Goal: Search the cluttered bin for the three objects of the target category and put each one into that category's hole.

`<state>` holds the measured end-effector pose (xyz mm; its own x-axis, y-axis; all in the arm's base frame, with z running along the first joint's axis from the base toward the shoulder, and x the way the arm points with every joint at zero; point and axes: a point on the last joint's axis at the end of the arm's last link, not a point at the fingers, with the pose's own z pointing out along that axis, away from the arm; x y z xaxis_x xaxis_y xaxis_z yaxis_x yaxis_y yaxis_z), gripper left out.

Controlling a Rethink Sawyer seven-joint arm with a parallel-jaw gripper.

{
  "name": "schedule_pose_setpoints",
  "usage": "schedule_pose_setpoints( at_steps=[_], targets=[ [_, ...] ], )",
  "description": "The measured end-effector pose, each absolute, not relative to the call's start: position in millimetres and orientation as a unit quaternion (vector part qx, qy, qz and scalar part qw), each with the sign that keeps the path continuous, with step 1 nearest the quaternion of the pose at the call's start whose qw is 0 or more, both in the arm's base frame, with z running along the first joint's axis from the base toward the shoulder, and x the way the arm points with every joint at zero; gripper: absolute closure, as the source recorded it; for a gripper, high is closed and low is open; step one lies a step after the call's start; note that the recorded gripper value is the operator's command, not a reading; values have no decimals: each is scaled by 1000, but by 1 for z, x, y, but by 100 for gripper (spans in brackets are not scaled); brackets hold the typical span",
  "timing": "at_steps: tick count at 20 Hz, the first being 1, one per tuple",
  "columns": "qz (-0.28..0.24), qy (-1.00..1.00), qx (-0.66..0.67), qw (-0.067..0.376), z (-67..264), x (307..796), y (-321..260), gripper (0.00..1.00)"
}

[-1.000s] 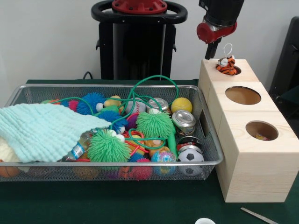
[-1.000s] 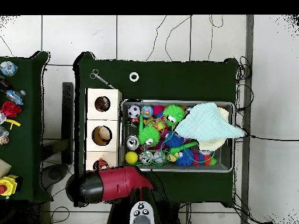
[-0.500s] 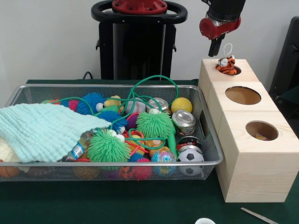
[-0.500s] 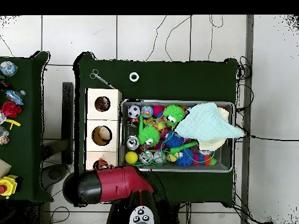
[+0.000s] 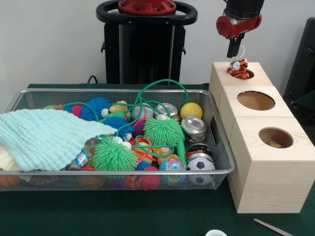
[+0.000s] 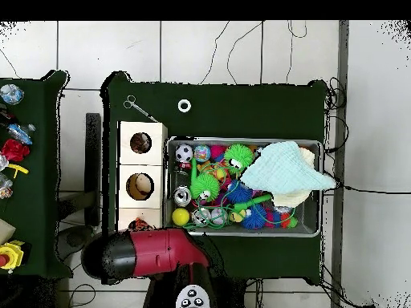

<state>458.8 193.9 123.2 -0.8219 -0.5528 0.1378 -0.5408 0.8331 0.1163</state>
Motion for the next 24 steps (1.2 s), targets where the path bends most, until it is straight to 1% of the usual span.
schedule_pose_setpoints(
  at_steps=[9, 14, 24],
  targets=[
    [-51, -948, 293, 111, 97, 443, 210, 100],
    [-52, -949, 292, 107, 87, 442, 211, 100],
    [-61, -951, 289, 91, 88, 444, 209, 100]
  ],
)
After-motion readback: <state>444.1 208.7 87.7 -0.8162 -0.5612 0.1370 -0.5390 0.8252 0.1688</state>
